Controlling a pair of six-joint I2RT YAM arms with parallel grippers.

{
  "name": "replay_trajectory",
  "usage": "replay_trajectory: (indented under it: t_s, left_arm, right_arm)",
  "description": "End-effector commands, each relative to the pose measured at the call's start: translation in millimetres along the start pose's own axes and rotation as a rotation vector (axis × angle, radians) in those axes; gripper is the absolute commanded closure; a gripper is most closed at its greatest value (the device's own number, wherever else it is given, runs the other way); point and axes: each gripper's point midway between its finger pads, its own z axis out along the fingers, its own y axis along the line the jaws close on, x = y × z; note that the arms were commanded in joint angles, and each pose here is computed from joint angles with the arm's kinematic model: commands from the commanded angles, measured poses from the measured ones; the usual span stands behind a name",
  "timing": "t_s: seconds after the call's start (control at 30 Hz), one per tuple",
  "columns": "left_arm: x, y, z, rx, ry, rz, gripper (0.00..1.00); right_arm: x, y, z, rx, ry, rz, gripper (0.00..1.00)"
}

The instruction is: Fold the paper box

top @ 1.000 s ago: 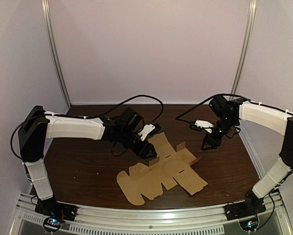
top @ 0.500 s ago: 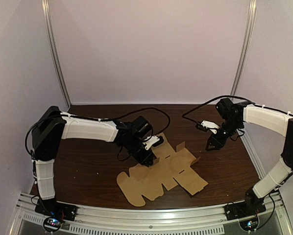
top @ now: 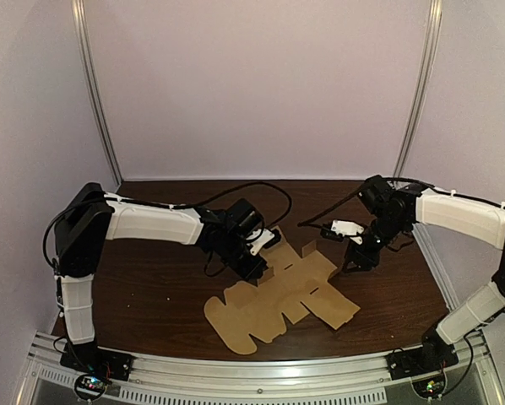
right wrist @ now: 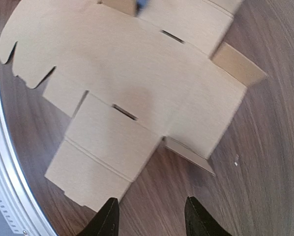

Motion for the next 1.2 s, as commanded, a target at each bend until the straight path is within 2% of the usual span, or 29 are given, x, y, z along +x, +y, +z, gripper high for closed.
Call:
replay_trajectory:
  t_s: [0.0, 0.23, 0.4, 0.77, 1.17]
  left_arm:
    - [-6, 7, -13, -0.043, -0.047, 0.016, 1.0]
    - [-1, 20, -17, -0.02, -0.039, -0.024, 1.0]
    - [-7, 23, -27, 0.044, -0.043, -0.066, 1.0]
    - [-12, 27, -48, 0.136, 0.038, -0.185, 1.0]
    - [-2, 42, -37, 0.21, 0.124, -0.345, 1.0]
  right_arm:
    - [-14, 37, 14, 0.028, 0.017, -0.304, 0.51]
    - [-28, 75, 44, 0.013, 0.106, -0.585, 0.44]
    - [-34, 90, 68, 0.065, 0.151, -0.721, 0.4]
    - [-53, 107, 96, 0.163, 0.137, -0.861, 0.34]
    - [-50, 124, 125, 0.205, 0.106, -0.943, 0.29]
